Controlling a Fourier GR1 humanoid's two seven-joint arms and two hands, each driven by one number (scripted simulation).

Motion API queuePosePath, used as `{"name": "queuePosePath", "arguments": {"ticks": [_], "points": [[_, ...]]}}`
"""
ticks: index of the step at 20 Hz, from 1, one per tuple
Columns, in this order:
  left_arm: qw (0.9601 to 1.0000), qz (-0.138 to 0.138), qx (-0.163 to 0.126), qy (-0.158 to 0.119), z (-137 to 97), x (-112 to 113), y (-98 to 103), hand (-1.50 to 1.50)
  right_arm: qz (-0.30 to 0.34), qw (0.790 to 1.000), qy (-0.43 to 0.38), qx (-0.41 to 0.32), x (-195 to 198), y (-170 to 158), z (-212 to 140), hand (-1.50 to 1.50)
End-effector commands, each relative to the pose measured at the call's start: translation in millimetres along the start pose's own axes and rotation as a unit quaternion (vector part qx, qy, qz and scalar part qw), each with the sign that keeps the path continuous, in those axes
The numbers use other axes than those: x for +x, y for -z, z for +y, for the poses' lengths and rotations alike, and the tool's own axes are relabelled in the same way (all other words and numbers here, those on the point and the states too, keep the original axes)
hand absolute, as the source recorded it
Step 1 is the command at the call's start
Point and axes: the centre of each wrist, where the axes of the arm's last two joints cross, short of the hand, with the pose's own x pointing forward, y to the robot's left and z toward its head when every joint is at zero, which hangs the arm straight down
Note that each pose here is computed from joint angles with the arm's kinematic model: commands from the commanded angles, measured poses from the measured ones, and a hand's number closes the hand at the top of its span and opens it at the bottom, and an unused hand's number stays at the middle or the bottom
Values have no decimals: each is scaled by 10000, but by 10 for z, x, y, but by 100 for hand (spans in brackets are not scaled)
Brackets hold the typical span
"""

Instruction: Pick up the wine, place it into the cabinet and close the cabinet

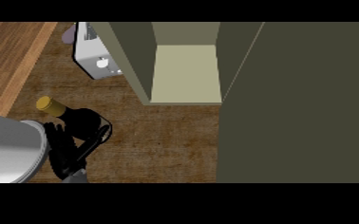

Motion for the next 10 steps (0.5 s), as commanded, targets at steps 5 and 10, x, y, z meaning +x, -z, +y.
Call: {"name": "queuePosePath", "arguments": {"ticks": [5,10], "points": [[9996,-39,-49,-280,39,-292,23,-150,20,9999,113,-20,0,-218,56,-150],[9987,-38,-142,-486,229,-336,-178,150,61,9999,89,-98,-53,34,-184,-150]]}}
